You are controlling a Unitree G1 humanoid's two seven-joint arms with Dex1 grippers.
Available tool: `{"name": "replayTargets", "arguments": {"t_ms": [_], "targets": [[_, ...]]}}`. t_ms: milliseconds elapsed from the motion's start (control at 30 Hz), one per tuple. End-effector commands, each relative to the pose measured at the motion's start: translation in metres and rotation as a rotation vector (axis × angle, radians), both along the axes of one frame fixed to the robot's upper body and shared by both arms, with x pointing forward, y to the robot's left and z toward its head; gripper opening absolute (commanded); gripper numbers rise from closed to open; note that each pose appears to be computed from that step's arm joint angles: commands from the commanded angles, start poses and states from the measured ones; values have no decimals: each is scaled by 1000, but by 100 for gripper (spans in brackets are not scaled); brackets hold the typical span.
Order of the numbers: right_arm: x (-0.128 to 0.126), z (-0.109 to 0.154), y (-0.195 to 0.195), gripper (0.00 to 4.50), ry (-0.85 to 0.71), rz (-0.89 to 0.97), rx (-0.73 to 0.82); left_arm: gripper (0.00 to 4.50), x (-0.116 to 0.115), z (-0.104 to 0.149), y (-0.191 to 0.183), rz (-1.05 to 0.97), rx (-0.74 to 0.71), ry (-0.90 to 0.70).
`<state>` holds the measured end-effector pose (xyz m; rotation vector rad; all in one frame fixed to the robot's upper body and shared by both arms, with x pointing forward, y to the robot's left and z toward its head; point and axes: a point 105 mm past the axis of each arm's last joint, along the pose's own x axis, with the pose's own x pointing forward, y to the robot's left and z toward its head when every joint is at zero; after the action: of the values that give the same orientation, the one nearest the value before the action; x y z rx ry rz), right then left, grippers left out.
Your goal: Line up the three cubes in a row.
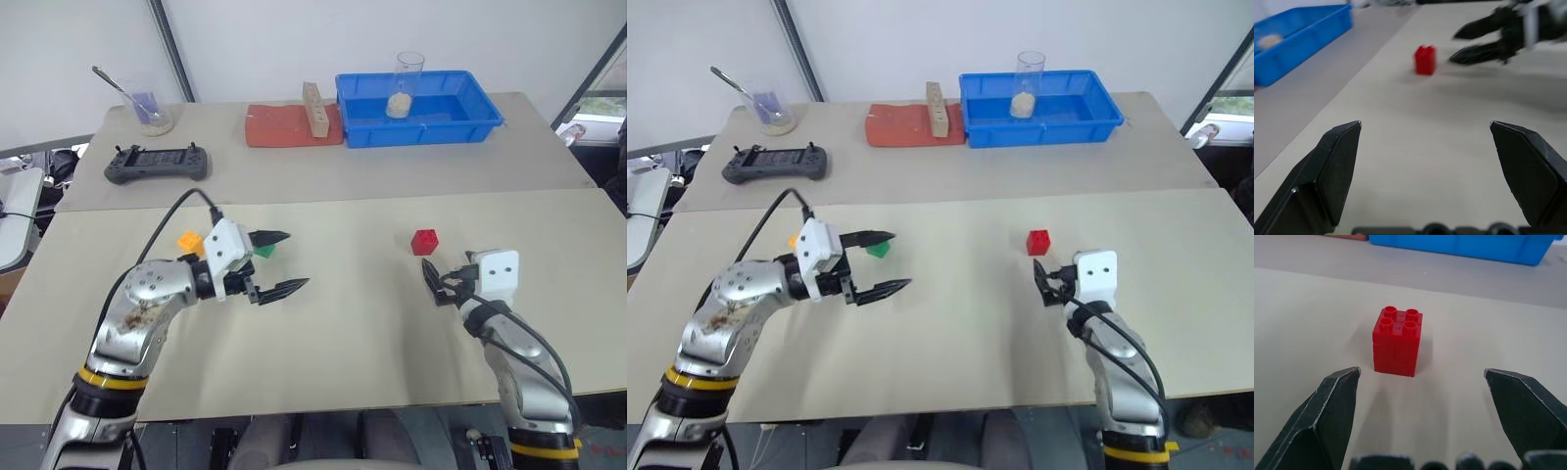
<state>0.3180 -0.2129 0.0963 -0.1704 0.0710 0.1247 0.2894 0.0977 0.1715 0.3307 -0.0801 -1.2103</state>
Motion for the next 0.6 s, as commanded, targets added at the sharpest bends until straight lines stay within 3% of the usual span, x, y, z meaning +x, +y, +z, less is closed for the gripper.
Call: {"name": "replayTargets", "arguments": {"t_ms": [33, 300, 500, 600], "targets": [[11, 11, 8, 450, -54, 14, 11, 448, -6, 17, -12, -81, -33, -14], [37, 10, 26, 450, -61, -5, 67, 448, -9, 16, -15, -121, -30, -5], [48, 9, 29, 450, -78, -1, 64, 448, -5, 31, -17, -92, -103, -32], [49, 8, 30, 362, -88, 3, 52, 450, -2, 35, -17, -78, -131, -32]]}}
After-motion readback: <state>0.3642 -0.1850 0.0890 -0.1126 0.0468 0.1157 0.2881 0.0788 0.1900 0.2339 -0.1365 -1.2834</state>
